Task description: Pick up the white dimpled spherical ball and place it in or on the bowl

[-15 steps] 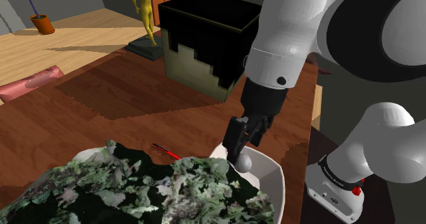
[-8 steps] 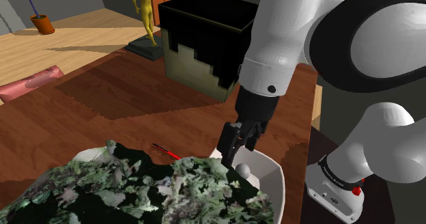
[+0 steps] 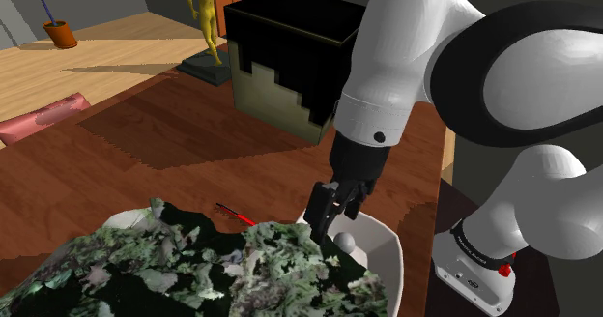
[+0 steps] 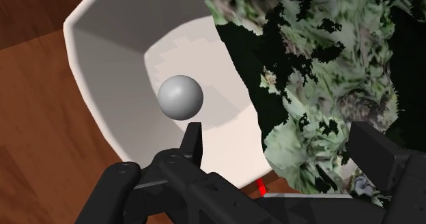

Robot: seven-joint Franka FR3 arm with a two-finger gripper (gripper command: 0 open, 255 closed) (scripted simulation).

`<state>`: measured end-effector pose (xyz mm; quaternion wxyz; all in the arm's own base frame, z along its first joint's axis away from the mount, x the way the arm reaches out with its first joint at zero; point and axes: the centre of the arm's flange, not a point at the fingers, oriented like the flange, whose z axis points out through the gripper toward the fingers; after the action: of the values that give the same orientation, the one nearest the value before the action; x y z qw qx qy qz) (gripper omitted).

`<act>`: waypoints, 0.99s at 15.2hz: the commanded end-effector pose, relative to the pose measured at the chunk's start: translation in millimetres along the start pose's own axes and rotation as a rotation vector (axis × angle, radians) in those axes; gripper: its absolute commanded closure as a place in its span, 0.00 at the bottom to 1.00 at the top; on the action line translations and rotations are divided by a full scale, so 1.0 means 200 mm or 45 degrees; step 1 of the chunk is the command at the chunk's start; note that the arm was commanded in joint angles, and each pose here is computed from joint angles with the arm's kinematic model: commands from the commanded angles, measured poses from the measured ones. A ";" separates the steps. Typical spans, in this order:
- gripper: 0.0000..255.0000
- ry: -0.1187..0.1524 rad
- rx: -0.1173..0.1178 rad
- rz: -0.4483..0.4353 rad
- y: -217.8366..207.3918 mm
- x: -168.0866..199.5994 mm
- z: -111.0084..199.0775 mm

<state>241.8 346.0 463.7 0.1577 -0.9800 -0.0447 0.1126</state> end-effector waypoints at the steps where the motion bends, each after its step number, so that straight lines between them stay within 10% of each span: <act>1: 0.00 0.000 0.000 0.000 0.00 0.00 0.00; 2: 1.00 0.000 0.000 0.000 0.00 0.00 0.00; 11: 1.00 0.000 0.000 0.000 0.00 0.00 0.00; 12: 0.00 0.000 0.000 0.000 0.00 0.00 0.00; 15: 0.00 -0.078 -0.174 0.302 0.05 0.08 0.14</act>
<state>247.7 349.1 441.6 0.1019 -0.9841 0.0228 0.1439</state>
